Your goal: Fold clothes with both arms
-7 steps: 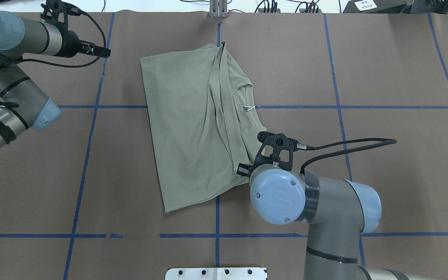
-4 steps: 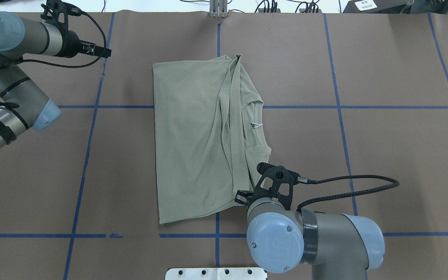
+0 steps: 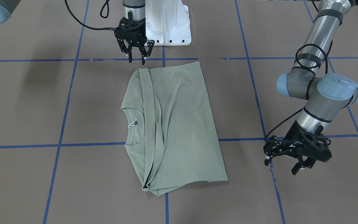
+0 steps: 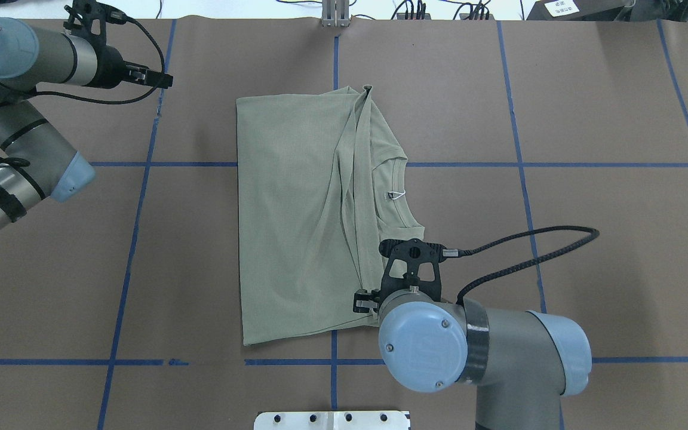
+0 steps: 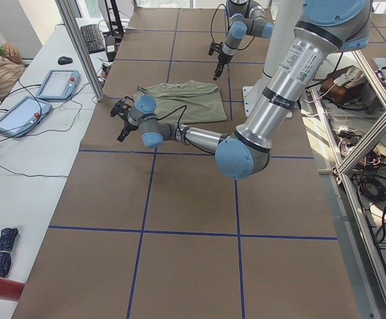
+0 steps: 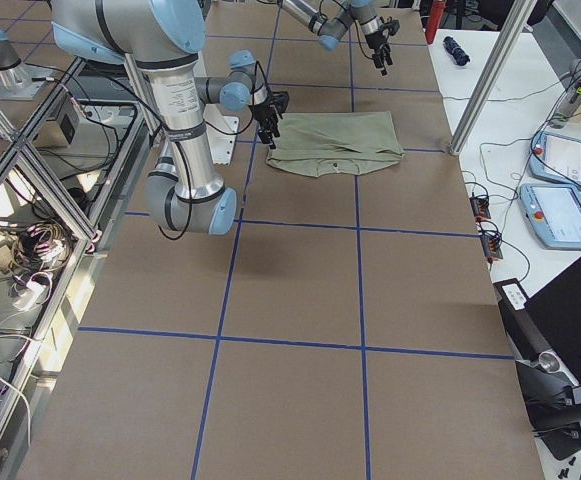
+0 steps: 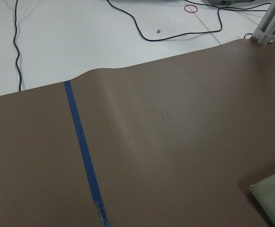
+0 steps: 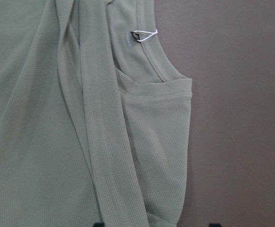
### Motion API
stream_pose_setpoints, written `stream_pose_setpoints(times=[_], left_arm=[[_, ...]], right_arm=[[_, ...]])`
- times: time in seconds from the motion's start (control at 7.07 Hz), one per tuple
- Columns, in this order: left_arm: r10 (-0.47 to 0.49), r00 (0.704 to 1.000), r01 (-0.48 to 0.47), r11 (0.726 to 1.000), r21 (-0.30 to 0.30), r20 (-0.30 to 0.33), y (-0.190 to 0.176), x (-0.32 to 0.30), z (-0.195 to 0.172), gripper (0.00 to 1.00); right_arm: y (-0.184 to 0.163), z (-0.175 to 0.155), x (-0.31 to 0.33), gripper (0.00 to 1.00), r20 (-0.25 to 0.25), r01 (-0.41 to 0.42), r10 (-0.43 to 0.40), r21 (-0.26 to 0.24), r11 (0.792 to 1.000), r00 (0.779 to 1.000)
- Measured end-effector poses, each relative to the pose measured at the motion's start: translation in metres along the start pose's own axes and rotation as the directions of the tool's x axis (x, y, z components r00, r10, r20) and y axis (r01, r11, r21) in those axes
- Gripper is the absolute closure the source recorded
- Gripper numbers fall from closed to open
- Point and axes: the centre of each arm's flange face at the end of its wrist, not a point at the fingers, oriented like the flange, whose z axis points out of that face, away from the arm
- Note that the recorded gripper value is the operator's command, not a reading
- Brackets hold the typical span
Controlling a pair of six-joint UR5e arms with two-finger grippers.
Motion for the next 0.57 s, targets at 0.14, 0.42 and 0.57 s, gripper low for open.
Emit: stream_pose_setpoints(times=[0.14,0.42,0.57], left_arm=[[0.0,1.0,0.0,1.0,-0.001,0.0,0.001,0.0,0.0,0.0],[0.001,1.0,-0.001,1.0,-0.003,0.0,0.002,0.001,0.001,0.0],[-0.005,1.0,0.005,1.0,-0.003,0.0,0.002,0.001,0.001,0.0]], right_arm=[[-0.01,0.002,-0.005,0.01,0.001,0.104,-0.104,-0.017,0.994,0.995],[-0.015,0.017,-0.027,0.34,-0.009,0.25,-0.251,-0.055,0.967,0.968],[-0.014,0.031,-0.037,0.35,-0.023,0.311,-0.314,-0.076,0.947,0.949]])
